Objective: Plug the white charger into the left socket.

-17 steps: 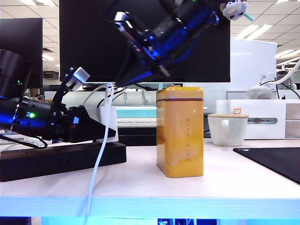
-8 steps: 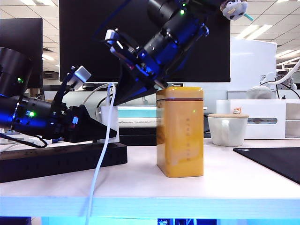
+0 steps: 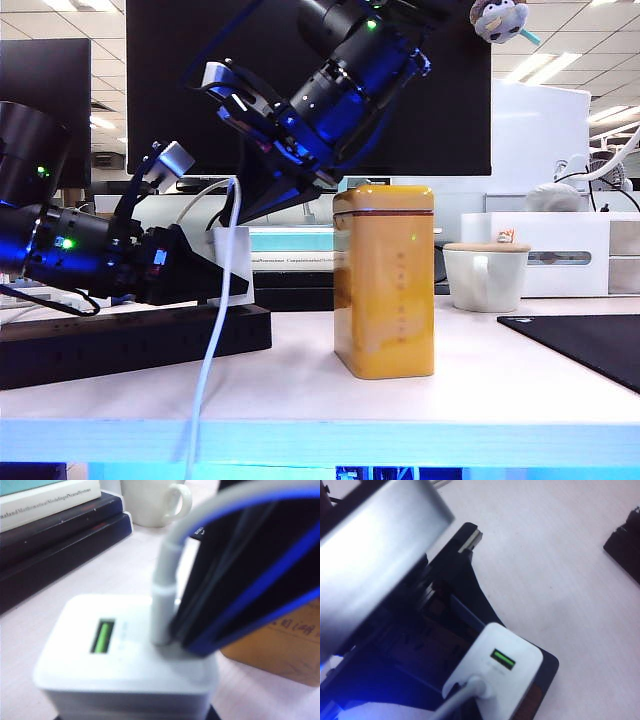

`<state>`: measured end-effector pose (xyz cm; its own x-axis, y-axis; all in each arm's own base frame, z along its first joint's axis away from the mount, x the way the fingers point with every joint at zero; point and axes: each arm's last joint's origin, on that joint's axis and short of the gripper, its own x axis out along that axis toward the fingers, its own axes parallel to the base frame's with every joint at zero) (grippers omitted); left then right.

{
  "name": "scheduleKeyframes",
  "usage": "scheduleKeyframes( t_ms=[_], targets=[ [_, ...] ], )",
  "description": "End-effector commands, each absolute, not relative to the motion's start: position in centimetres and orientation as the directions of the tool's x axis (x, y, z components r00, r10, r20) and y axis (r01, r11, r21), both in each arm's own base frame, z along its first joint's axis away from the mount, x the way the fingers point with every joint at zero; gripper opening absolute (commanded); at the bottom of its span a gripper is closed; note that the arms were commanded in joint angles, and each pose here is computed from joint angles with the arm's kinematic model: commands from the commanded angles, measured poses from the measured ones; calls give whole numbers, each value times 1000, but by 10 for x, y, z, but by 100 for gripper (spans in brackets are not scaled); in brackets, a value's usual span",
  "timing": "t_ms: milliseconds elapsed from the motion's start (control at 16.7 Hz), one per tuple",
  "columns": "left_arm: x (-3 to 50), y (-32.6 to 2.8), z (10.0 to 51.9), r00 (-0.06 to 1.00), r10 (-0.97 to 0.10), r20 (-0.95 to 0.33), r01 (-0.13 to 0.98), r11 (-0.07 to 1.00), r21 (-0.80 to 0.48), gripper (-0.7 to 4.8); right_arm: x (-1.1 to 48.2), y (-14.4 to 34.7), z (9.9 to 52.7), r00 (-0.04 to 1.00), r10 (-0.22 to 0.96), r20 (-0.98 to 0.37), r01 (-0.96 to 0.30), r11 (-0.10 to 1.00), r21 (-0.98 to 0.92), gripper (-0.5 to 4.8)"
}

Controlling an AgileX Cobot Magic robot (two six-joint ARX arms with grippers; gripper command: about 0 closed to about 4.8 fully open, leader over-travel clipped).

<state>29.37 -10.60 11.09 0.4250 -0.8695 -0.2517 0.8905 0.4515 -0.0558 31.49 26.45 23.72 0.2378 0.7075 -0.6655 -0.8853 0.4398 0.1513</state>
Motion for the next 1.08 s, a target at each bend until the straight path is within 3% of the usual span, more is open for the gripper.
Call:
scheduleKeyframes(
  t_ms=[60, 1081],
  targets=[
    [290, -107, 107, 388, -878, -280, 901, 425, -85, 150, 310, 260, 212, 171, 602, -780, -856, 483, 185, -6],
    [286, -104, 96, 415, -822, -391, 870, 484, -94, 150, 306, 255, 189, 109, 475, -873, -823, 536, 189, -6]
  ],
)
